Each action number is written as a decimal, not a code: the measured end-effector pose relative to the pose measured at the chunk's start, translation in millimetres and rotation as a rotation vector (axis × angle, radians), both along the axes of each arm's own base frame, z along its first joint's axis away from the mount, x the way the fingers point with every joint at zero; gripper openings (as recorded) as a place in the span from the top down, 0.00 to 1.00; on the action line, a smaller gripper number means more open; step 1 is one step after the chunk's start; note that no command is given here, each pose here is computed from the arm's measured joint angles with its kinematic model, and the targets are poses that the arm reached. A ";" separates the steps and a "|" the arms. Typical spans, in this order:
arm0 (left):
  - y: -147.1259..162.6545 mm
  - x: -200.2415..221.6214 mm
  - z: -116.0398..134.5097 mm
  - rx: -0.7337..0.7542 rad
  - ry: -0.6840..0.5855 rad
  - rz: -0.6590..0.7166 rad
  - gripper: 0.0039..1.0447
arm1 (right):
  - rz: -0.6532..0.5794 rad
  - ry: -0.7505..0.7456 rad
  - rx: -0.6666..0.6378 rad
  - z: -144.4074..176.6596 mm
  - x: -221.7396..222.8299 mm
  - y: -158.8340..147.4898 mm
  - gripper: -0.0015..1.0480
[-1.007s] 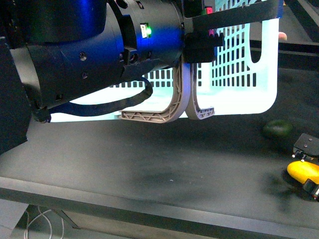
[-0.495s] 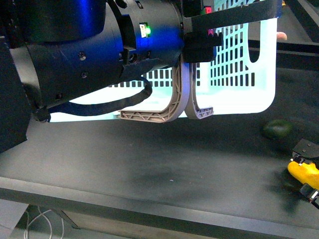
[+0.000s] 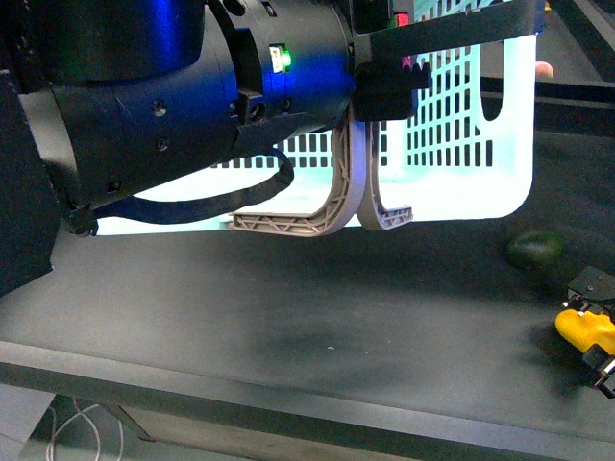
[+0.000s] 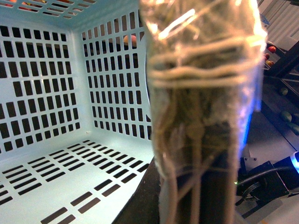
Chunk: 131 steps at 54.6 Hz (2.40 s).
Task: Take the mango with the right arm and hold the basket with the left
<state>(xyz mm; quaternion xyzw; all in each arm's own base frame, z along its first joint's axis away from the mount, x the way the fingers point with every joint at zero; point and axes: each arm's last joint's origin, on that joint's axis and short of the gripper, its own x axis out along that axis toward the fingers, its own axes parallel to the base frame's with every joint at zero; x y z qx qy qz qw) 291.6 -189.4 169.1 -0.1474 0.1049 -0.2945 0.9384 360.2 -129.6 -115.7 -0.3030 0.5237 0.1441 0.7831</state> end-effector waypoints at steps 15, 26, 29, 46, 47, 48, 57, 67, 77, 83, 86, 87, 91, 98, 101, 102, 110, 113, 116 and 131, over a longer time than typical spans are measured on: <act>0.0 0.0 0.0 0.000 0.000 0.000 0.95 | -0.029 -0.021 0.050 3.7 -5.6 5.4 0.39; 0.0 0.0 0.0 0.000 0.000 0.000 0.95 | -0.088 -0.119 0.161 31.6 -8.6 13.4 0.39; 0.0 0.0 0.0 0.000 0.000 0.000 0.95 | -0.104 -0.153 0.190 42.2 -9.4 15.8 0.39; 0.0 0.0 0.0 0.000 0.000 0.000 0.95 | -0.184 -0.332 0.338 103.1 -25.8 28.2 0.39; 0.0 0.0 0.0 0.000 0.000 0.000 0.95 | -0.188 -0.339 0.345 106.0 -26.9 28.9 0.39; 0.0 0.0 0.0 0.000 0.000 0.000 0.95 | -0.192 -0.354 0.355 111.9 -28.9 29.8 0.39; 0.0 0.0 0.0 0.000 0.000 0.000 0.95 | -0.227 -0.425 0.430 142.6 -38.5 36.1 0.39; 0.0 0.0 0.0 0.000 0.000 0.000 0.95 | -0.258 -0.511 0.511 179.5 -47.7 47.0 0.39; 0.0 0.0 0.0 0.000 0.000 0.000 0.95 | -0.279 -0.579 0.614 211.6 -51.0 62.7 0.40; 0.0 0.0 0.0 0.000 0.000 0.000 0.95 | -0.283 -0.617 0.667 228.1 -50.8 73.2 0.40; 0.0 0.0 0.0 0.000 0.000 0.000 0.95 | -0.286 -0.641 0.697 236.6 -50.2 79.9 0.40; 0.0 0.0 0.0 0.000 0.000 0.000 0.95 | -0.288 -0.647 0.704 238.6 -49.9 81.6 0.40; 0.0 0.0 0.0 0.000 0.000 0.000 0.95 | -0.296 -0.671 0.741 247.0 -48.6 89.8 0.40; 0.0 0.0 0.0 0.000 0.000 0.001 0.95 | -0.315 -0.690 0.805 256.3 -46.6 107.9 0.40; 0.0 0.0 0.0 0.000 0.000 0.001 0.95 | -0.318 -0.688 0.838 258.7 -45.4 119.3 0.40; 0.0 0.0 0.0 0.000 0.000 0.001 0.95 | -0.312 -0.686 0.849 259.5 -44.8 124.3 0.40; 0.0 0.0 0.0 0.000 0.000 0.000 0.95 | -0.297 -0.685 0.927 268.9 -37.9 156.8 0.40; 0.0 0.0 0.0 0.000 0.000 0.000 0.95 | -0.290 -0.691 0.950 273.0 -34.9 166.4 0.40; 0.0 0.0 0.0 0.000 0.000 0.000 0.95 | -0.281 -0.696 0.965 276.1 -32.7 173.3 0.40; 0.0 0.0 0.0 0.000 0.000 0.000 0.95 | -0.269 -0.708 1.024 287.1 -18.2 210.8 0.40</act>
